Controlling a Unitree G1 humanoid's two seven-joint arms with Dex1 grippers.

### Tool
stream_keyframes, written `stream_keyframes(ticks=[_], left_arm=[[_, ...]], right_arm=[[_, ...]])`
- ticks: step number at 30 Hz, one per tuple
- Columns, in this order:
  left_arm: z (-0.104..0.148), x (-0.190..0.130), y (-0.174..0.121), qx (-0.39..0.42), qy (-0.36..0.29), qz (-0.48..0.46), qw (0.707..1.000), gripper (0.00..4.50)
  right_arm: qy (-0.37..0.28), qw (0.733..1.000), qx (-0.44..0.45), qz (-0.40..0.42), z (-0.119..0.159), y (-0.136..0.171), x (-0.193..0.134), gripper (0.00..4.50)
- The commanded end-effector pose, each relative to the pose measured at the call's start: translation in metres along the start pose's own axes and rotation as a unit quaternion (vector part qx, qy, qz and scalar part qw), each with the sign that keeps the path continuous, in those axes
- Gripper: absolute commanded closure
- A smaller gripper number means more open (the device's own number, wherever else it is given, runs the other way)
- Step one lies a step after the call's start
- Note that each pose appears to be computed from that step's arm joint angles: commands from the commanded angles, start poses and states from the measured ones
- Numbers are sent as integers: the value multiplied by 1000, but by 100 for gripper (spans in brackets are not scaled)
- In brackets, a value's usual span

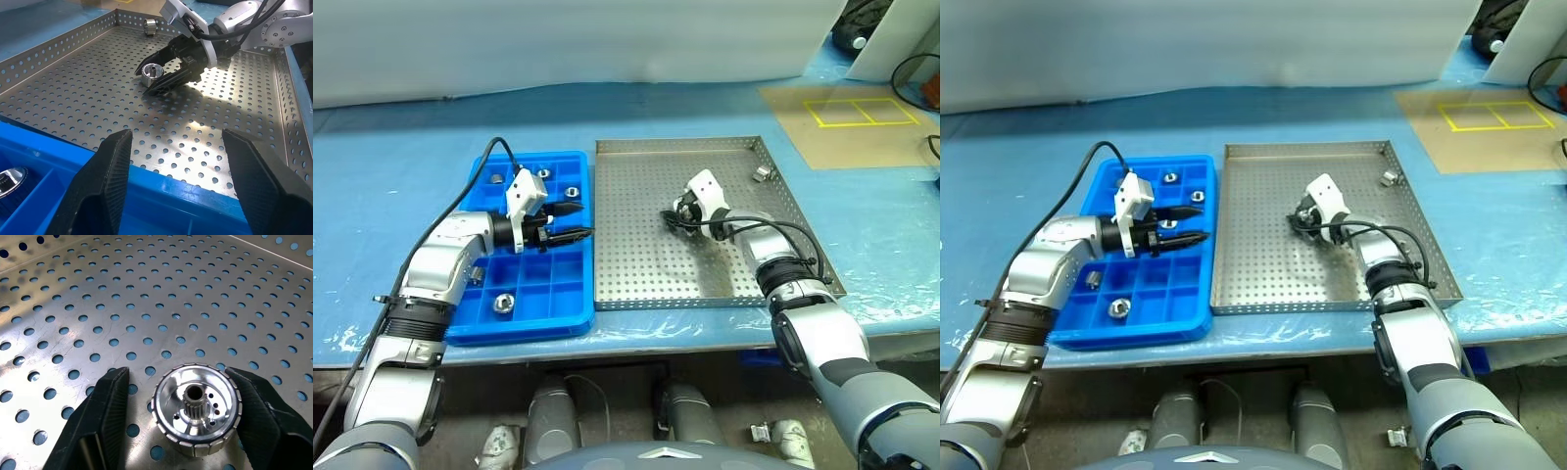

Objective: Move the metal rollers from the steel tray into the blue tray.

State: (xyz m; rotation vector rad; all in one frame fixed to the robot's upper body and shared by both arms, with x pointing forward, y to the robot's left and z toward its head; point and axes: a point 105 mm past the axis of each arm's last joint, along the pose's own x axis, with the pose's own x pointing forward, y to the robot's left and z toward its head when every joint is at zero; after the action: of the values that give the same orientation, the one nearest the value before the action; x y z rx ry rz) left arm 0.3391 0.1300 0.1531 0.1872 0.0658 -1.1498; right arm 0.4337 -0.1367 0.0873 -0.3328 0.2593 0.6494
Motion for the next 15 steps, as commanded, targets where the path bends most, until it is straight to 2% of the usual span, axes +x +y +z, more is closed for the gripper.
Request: stream_keyframes(ticks=[1,3,6,7,9,13,15], left_arm=[[9,-7,2,17,-9,9,1000,141],[10,-10,2,18,-10,10,1000,141],[14,-19,2,22,-8,15,1000,141],[15,-22,3,24,-6,18,1000,141],[17,-32,5,28,-2,32,999,141],[22,-53,10,38,5,69,997,141],[27,-68,13,46,7,92,995,141]], right_arm=[[-8,1000,-6,-14,3,-10,-5,181],[-1,1000,-10,-29,2,-13,-5,241],[-16,1000,-17,-12,8,-8,-5,241],[-20,1000,-22,-9,11,-7,-4,268],[-26,999,-38,-11,20,-7,-2,278],[-80,994,-65,25,59,8,1,278],[-124,985,-83,90,90,34,1,278]])
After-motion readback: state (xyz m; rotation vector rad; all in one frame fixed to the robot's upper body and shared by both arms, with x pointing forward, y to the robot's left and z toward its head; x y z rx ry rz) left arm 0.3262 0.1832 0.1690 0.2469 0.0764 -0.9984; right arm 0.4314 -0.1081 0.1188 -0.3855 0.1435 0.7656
